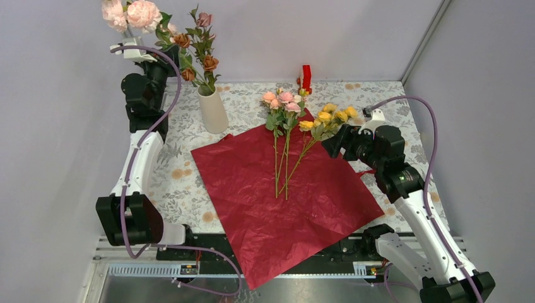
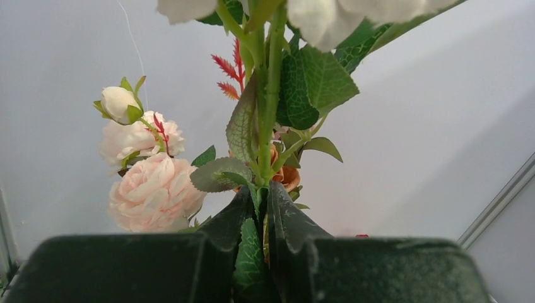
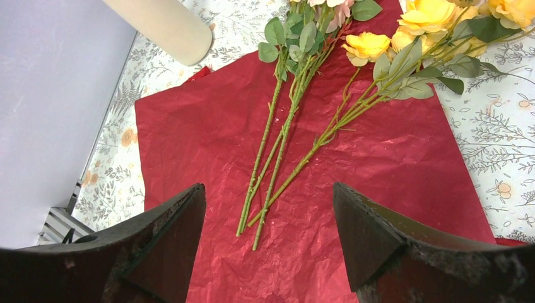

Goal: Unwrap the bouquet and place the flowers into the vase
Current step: Insert the fake flower into the vase.

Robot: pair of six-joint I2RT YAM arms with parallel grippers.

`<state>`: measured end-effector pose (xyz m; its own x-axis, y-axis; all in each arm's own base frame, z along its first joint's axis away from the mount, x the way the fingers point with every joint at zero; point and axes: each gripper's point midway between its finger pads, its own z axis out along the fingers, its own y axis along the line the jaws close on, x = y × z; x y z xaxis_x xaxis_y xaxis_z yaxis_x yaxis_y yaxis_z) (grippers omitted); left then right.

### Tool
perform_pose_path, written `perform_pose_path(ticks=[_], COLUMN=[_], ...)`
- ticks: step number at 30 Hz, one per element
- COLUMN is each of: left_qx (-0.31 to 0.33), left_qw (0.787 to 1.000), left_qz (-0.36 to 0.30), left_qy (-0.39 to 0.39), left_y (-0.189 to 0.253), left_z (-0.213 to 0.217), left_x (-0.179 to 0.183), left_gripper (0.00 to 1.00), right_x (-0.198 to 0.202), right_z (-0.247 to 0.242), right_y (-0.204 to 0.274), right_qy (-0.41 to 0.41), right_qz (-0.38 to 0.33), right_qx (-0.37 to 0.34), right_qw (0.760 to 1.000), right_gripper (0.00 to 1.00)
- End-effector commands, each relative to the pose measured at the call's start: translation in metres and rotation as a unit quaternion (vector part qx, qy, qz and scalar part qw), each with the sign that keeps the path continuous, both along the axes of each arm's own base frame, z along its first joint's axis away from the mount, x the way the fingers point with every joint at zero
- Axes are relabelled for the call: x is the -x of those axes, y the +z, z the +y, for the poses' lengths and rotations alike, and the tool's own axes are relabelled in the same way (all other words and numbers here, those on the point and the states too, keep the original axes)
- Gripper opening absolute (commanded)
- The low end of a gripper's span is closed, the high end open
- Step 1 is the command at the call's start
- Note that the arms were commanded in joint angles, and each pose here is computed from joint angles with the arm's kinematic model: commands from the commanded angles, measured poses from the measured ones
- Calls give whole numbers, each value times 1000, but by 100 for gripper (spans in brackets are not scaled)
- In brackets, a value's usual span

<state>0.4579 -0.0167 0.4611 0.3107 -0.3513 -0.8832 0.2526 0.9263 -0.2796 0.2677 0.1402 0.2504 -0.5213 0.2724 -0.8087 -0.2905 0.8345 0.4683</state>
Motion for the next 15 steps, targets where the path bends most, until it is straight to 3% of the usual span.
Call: perform_pose_path(ticks=[1,15], left_qx=[-9,10], left_qw=[998,999], left_qz=[-62,-16], left_qy=[-20,-26], left_y=[29,-36], left_z=[-6,-6], left_x=[11,-7], left_gripper=[0,0], right_x=[-3,0], right_z=[2,2], right_y=[10,6], right_qy=[6,7], right_qz=[-19,-14], right_qx=[-16,-21], right_qw=[1000,1000], right_gripper=[80,80])
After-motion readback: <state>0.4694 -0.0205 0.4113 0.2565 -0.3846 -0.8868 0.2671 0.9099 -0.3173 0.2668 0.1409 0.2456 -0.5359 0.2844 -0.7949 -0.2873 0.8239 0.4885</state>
